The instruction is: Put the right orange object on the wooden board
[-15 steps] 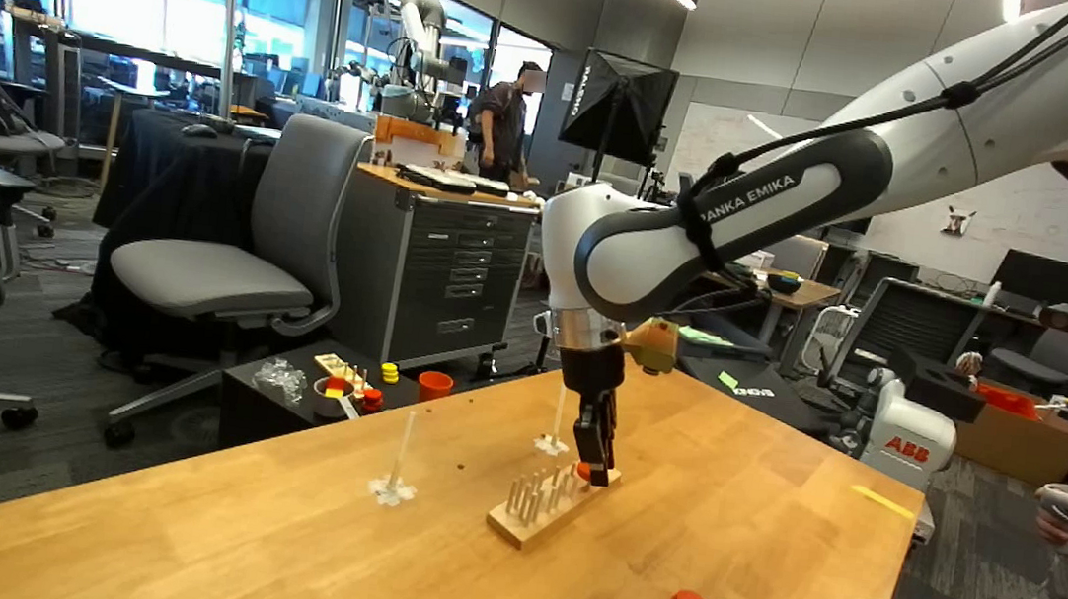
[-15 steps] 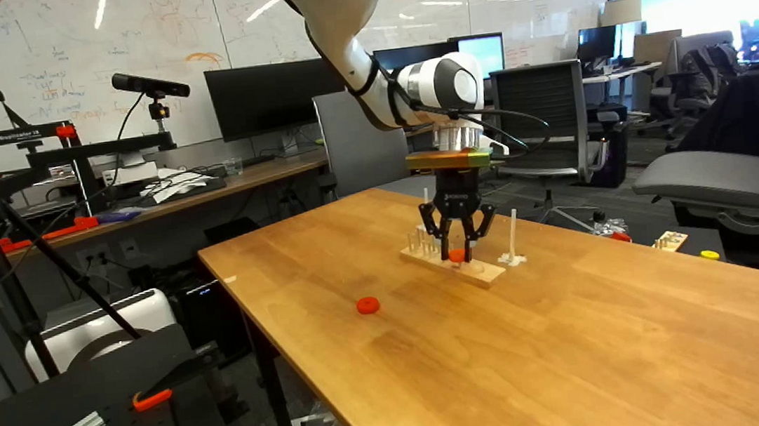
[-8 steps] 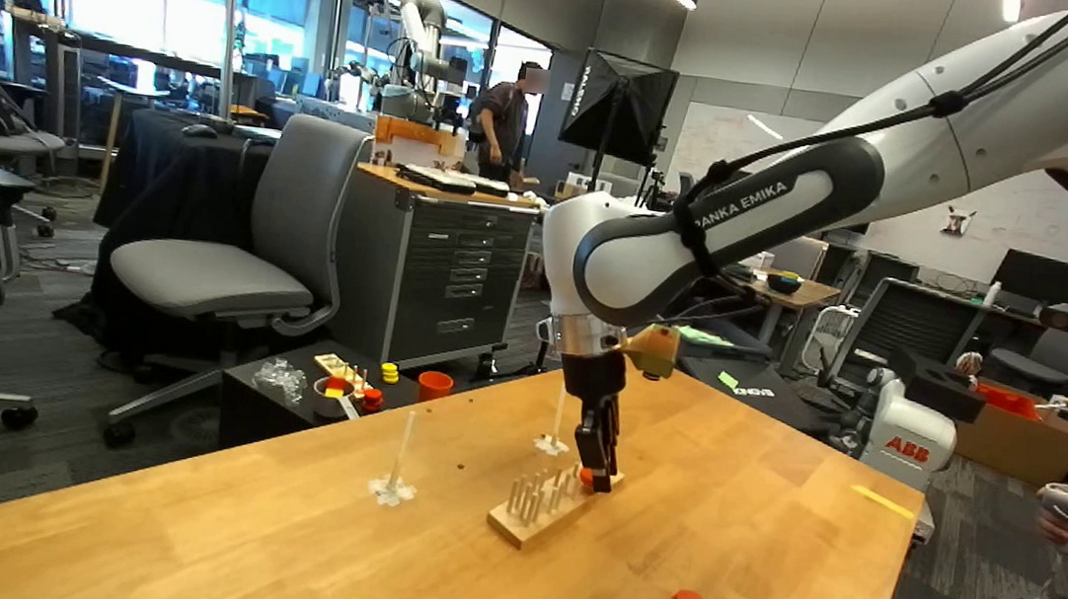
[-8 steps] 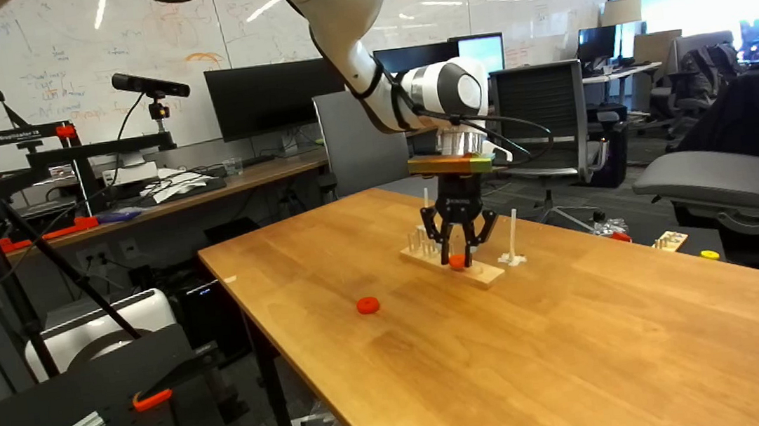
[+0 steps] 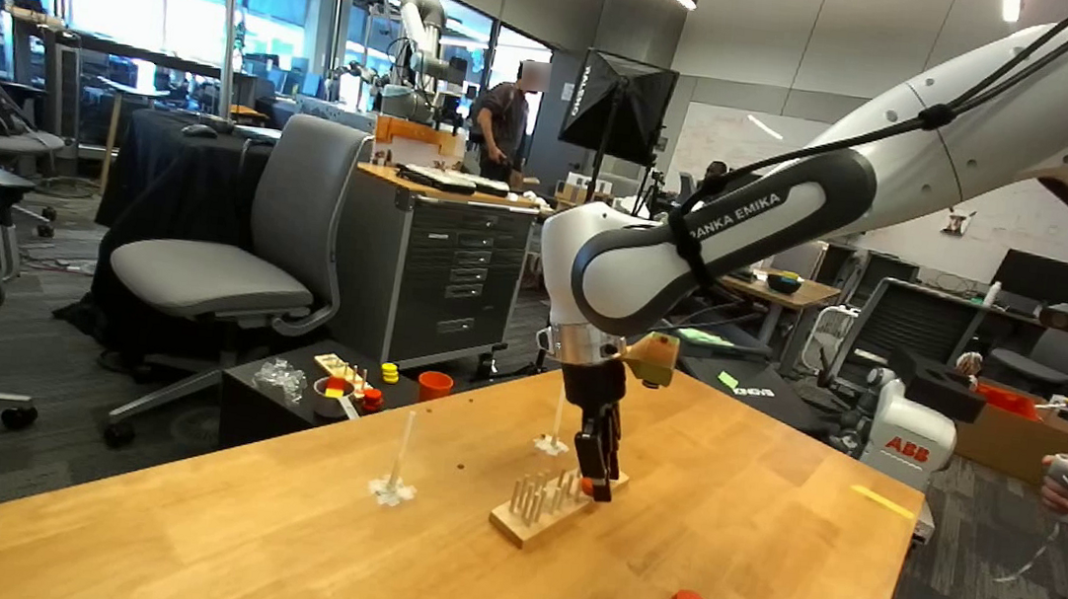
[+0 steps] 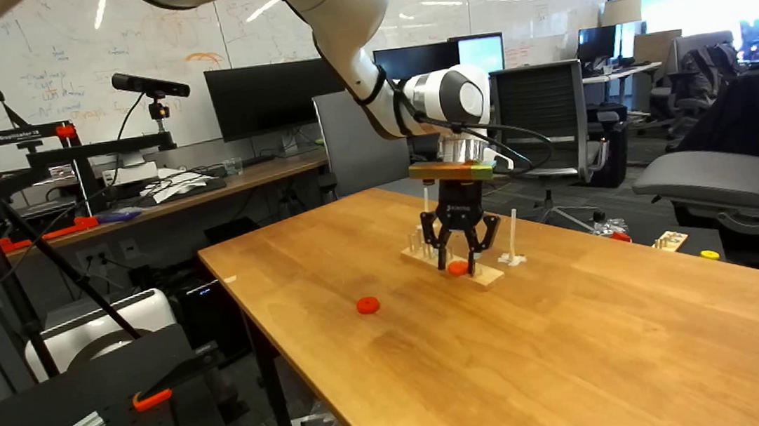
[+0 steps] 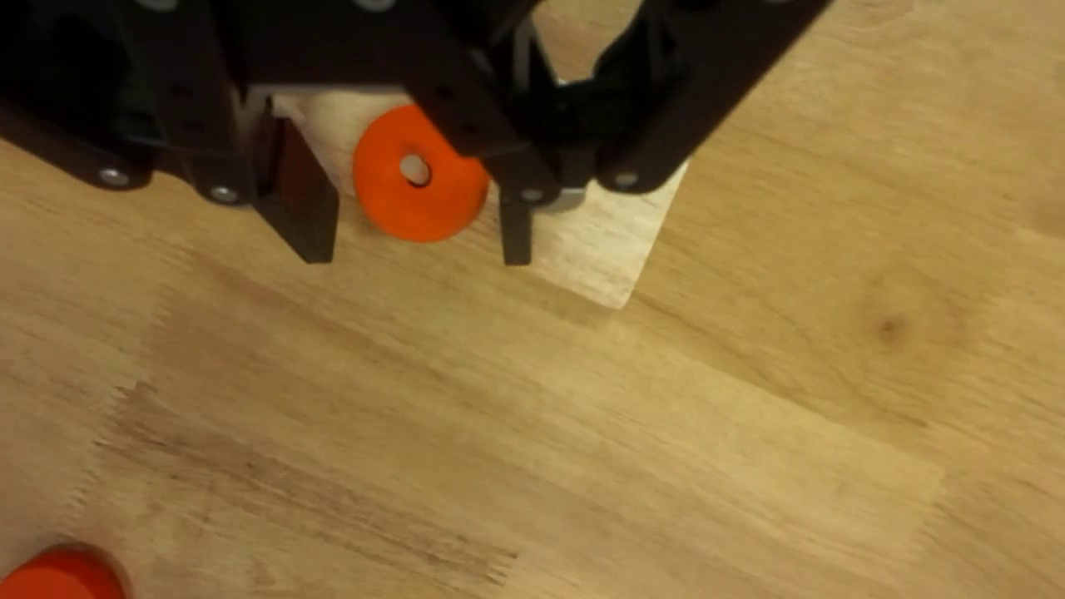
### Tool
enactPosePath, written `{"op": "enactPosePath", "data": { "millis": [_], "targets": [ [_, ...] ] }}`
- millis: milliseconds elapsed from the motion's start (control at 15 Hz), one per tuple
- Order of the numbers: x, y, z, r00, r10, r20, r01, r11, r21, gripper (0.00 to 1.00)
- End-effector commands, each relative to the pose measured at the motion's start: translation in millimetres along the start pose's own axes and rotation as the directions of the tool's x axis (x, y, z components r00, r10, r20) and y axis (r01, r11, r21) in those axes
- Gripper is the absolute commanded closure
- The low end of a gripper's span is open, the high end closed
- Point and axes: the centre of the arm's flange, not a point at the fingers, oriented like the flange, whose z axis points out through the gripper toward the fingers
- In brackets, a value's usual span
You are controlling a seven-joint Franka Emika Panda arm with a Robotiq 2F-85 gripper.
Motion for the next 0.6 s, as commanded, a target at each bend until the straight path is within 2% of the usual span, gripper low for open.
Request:
{"op": "enactPosePath", "data": {
  "millis": [0, 133, 267, 533],
  "targets": [
    [-13, -8, -16, 1.0, -0.009, -0.028, 0.009, 1.0, 0.004, 0.11],
    [-25, -16, -25, 0.998, -0.025, -0.051, 0.025, 1.0, -0.008, 0.01],
    [-37, -26, -36, 0.995, -0.037, -0.093, 0.035, 0.999, -0.031, 0.0],
    [-63, -44, -64, 0.971, -0.061, -0.229, 0.046, 0.996, -0.072, 0.0]
  ]
}}
